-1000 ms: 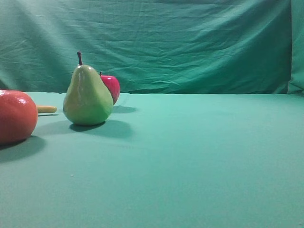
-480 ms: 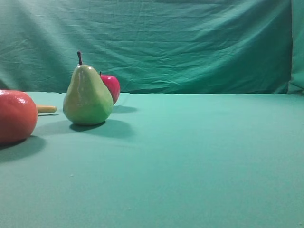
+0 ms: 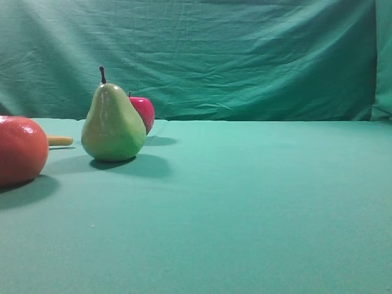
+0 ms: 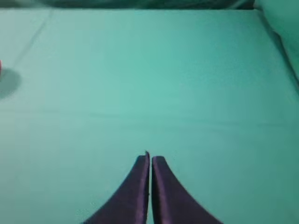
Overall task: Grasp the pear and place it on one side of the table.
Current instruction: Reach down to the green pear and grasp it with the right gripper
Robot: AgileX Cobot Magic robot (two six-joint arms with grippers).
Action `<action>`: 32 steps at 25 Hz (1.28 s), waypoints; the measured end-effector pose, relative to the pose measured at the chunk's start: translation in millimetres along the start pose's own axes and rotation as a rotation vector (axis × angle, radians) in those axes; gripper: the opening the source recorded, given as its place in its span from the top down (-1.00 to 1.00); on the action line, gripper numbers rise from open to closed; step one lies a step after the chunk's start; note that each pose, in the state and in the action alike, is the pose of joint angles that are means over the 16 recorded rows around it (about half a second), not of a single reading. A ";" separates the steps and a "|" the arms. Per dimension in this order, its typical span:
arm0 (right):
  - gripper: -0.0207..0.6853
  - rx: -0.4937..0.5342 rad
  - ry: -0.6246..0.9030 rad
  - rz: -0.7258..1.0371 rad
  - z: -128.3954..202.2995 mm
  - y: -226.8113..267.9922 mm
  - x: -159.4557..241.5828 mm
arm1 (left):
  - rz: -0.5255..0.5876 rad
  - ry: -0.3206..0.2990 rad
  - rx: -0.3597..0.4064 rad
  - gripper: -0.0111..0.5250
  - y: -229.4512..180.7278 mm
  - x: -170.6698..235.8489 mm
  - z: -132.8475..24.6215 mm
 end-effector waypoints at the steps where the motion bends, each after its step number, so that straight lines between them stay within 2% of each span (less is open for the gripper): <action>1: 0.94 -0.029 0.040 0.022 6.5 -8.3 -4.2 | 0.000 0.000 0.000 0.96 0.0 0.0 0.0; 5: 0.88 -0.154 0.193 0.091 41.6 -41.6 -20.1 | 0.000 0.000 0.000 0.96 0.0 0.0 0.0; 8: 0.72 -0.242 0.291 0.124 73.8 -65.1 -30.9 | 0.000 0.000 0.000 0.96 0.0 0.0 0.0; 13: 0.20 -0.354 0.410 0.155 126.7 -98.8 -45.7 | 0.000 0.000 0.000 0.96 0.0 0.0 0.0; 19: -0.49 -0.436 0.486 0.163 177.0 -132.1 -61.2 | 0.000 0.000 0.000 0.96 0.0 0.0 0.0; 23: -0.83 -0.468 0.510 0.157 202.3 -151.2 -70.2 | 0.000 0.000 0.000 0.96 0.0 0.0 0.0; 26: -0.93 -0.483 0.521 0.157 216.9 -166.9 -73.6 | 0.000 0.000 0.000 0.96 0.0 0.0 0.0; 32: -0.94 -0.499 0.531 0.180 236.9 -202.8 -67.8 | 0.000 0.000 0.000 0.96 0.0 0.0 0.0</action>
Point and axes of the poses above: a point on each arm's last joint axis where the gripper is mounted, y pointing back along that axis away from the gripper, z along the wrist's bending axis when the last joint is at zero, x = y × z, the point moved 10 cm from there along -y, pointing out along that axis toward the gripper, and after that the axes turned 2 degrees about y, right-handed, at the moved point
